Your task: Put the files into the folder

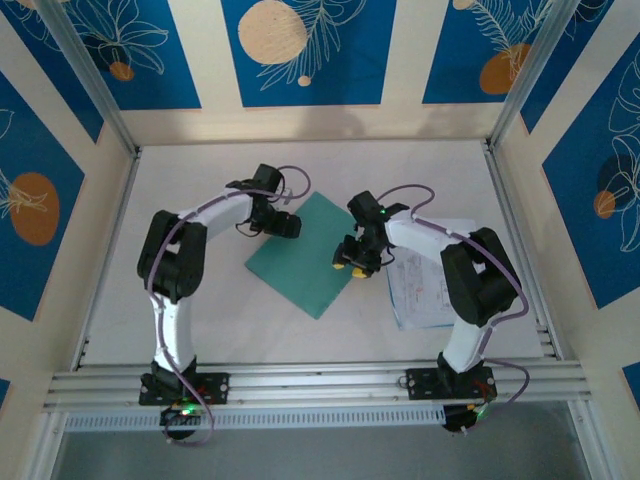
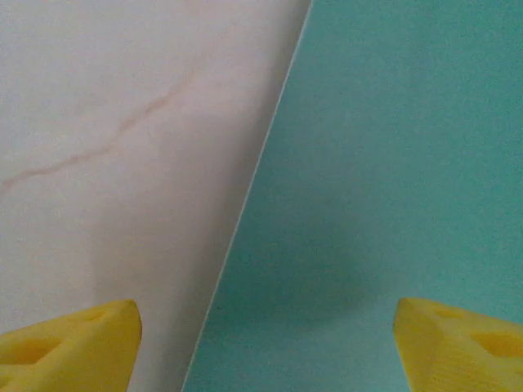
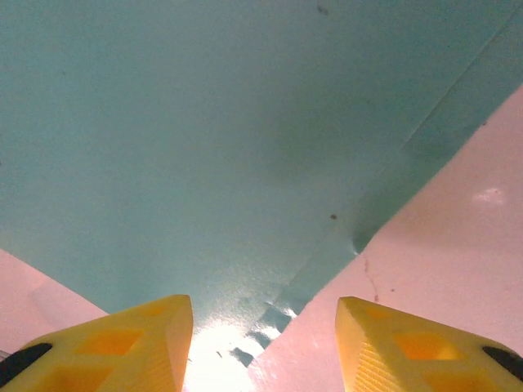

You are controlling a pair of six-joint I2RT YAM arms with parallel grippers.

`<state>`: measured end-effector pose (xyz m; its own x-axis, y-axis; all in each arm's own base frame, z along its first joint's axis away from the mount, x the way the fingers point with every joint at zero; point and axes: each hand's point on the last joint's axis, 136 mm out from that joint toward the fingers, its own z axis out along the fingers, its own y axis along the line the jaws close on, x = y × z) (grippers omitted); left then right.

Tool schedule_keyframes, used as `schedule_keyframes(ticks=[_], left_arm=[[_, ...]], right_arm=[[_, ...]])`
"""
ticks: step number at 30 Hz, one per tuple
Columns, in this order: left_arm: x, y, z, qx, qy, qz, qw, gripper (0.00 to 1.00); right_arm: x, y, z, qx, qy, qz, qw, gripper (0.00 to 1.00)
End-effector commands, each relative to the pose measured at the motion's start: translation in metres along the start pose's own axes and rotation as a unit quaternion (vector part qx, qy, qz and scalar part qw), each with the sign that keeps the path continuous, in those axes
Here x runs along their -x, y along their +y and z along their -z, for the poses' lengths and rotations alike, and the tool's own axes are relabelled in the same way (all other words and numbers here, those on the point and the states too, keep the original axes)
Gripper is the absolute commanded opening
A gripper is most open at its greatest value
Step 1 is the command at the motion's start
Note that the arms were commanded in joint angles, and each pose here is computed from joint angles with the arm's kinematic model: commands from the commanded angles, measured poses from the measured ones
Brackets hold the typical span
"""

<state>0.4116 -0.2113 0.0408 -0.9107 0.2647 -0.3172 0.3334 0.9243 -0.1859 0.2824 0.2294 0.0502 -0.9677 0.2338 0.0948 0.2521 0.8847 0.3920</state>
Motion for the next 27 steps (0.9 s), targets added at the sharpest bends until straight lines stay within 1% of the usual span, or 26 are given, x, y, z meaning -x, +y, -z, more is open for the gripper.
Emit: schedule_keyframes(ticks=[1, 3, 6, 8, 11, 13, 14, 18, 20, 23, 27], left_arm=[[-0.011, -0.005, -0.006, -0.029, 0.030, -0.017, 0.999, 0.78], [-0.016, -0.005, -0.010, -0.031, 0.034, -0.013, 0.999, 0.73], [-0.022, -0.001, -0.011, -0.022, 0.032, 0.000, 0.999, 0.63], [-0.027, -0.001, -0.008, -0.024, 0.022, 0.015, 0.999, 0.54], [-0.035, -0.001, -0.003, -0.024, 0.009, 0.040, 0.999, 0.47], [-0.045, 0.002, 0.000, -0.018, 0.007, 0.061, 0.998, 0.42], [-0.051, 0.004, 0.001, -0.013, 0.008, 0.072, 0.997, 0.38], [-0.076, 0.006, 0.004, -0.016, 0.002, 0.119, 0.993, 0.31], [-0.090, 0.008, 0.005, -0.017, -0.005, 0.153, 0.988, 0.24], [-0.101, 0.002, 0.009, -0.044, -0.027, 0.191, 0.980, 0.22], [-0.103, -0.006, 0.015, -0.077, -0.046, 0.216, 0.972, 0.22]], right_arm=[[0.006, 0.001, -0.005, 0.018, 0.004, -0.046, 0.999, 0.51], [0.010, -0.006, -0.011, 0.016, 0.005, -0.065, 0.998, 0.50], [0.017, -0.011, -0.018, 0.018, 0.008, -0.082, 0.996, 0.50], [0.023, -0.012, -0.022, 0.014, 0.007, -0.083, 0.996, 0.50], [0.031, -0.011, -0.027, 0.012, 0.011, -0.082, 0.997, 0.50], [0.037, -0.007, -0.027, 0.019, 0.009, -0.074, 0.997, 0.50], [0.042, -0.004, -0.028, 0.023, 0.009, -0.069, 0.997, 0.50], [0.055, 0.015, -0.024, 0.050, 0.022, -0.037, 0.998, 0.50], [0.062, 0.021, -0.022, 0.052, 0.026, -0.024, 0.998, 0.51], [0.067, 0.027, -0.013, 0.056, 0.020, -0.006, 0.998, 0.52], [0.061, 0.024, 0.006, 0.060, -0.001, -0.004, 0.998, 0.53]])
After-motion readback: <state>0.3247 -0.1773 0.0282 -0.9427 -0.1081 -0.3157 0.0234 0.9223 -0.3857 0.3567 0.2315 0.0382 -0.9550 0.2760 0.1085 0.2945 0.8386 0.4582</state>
